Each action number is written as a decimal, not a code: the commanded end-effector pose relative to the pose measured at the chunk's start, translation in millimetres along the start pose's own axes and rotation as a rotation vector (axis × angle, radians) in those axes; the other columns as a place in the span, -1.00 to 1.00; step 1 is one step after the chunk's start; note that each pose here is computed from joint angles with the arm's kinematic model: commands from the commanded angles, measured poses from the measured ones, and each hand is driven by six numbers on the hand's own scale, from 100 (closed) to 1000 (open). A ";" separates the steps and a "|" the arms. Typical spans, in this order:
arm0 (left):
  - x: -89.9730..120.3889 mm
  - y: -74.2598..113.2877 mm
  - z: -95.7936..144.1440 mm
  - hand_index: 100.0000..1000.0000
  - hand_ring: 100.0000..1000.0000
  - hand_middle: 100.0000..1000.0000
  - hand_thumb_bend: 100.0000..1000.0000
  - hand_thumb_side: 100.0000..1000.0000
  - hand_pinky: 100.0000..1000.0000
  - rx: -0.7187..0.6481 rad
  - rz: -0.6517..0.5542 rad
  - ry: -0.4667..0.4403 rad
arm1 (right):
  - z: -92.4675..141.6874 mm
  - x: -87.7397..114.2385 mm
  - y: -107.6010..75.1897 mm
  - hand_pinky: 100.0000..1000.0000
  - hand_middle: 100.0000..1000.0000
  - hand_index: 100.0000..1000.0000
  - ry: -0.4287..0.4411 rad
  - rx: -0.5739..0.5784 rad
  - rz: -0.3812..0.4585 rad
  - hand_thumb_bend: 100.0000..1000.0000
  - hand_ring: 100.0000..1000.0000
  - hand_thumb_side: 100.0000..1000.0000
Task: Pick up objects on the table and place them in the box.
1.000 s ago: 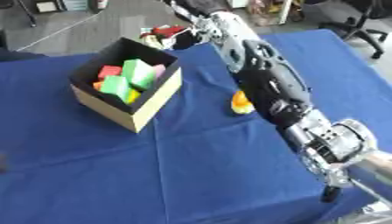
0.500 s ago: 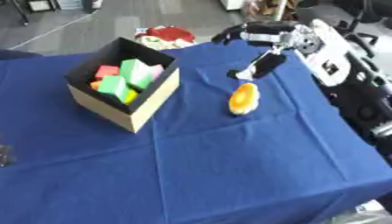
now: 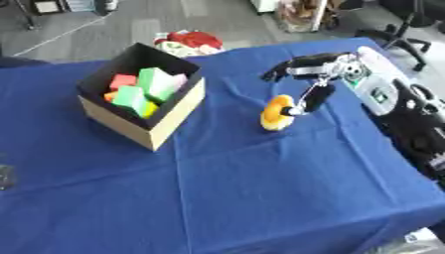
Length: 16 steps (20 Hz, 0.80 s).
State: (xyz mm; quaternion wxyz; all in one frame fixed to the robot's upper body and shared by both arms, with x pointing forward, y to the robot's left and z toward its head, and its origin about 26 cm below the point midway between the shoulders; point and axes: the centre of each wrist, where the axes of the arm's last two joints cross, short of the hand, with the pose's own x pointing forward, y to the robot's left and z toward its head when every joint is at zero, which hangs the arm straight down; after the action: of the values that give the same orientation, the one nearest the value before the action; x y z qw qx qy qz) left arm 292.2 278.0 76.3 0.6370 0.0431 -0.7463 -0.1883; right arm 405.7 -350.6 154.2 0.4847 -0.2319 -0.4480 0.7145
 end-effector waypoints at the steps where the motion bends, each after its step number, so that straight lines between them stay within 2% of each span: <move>1: 6.1 6.3 -1.0 0.63 0.20 0.21 -0.21 0.11 0.52 0.008 -0.021 -0.021 | -0.1 -7.4 -5.0 0.87 0.86 0.99 0.044 0.016 0.056 -0.32 0.83 -0.86; 6: 5.8 6.2 -0.7 0.63 0.20 0.21 -0.21 0.11 0.52 0.009 -0.020 -0.020 | -8.5 -11.7 5.2 0.86 0.86 0.98 0.084 0.068 0.115 -0.26 0.84 -0.89; 8: 5.8 6.1 -0.7 0.63 0.20 0.21 -0.21 0.11 0.52 0.009 -0.019 -0.020 | -11.4 -12.8 8.2 0.85 0.80 0.94 0.094 0.072 0.133 -0.27 0.82 -0.92; 11: 5.7 5.9 -0.6 0.63 0.20 0.21 -0.21 0.11 0.52 0.009 -0.018 -0.019 | -14.1 -13.8 9.7 0.77 0.53 0.71 0.101 0.019 0.149 -0.37 0.68 -1.00; 14: 5.3 6.1 -0.3 0.63 0.20 0.21 -0.21 0.11 0.52 0.011 -0.017 -0.018 | -14.6 -13.0 7.3 0.65 0.11 0.32 0.096 -0.098 0.164 -0.53 0.48 -1.00; 16: 5.2 6.2 -0.1 0.63 0.20 0.21 -0.21 0.11 0.52 0.012 -0.017 -0.017 | -14.5 -11.3 3.3 0.61 -0.06 0.19 0.082 -0.183 0.164 -0.62 0.40 -1.00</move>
State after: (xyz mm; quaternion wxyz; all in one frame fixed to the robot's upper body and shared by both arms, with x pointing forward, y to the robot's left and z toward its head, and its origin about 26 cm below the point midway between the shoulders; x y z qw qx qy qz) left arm 291.9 278.2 75.8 0.6376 0.0433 -0.7458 -0.1880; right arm 416.9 -351.6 125.8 0.4355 -0.3135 -0.4515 0.7129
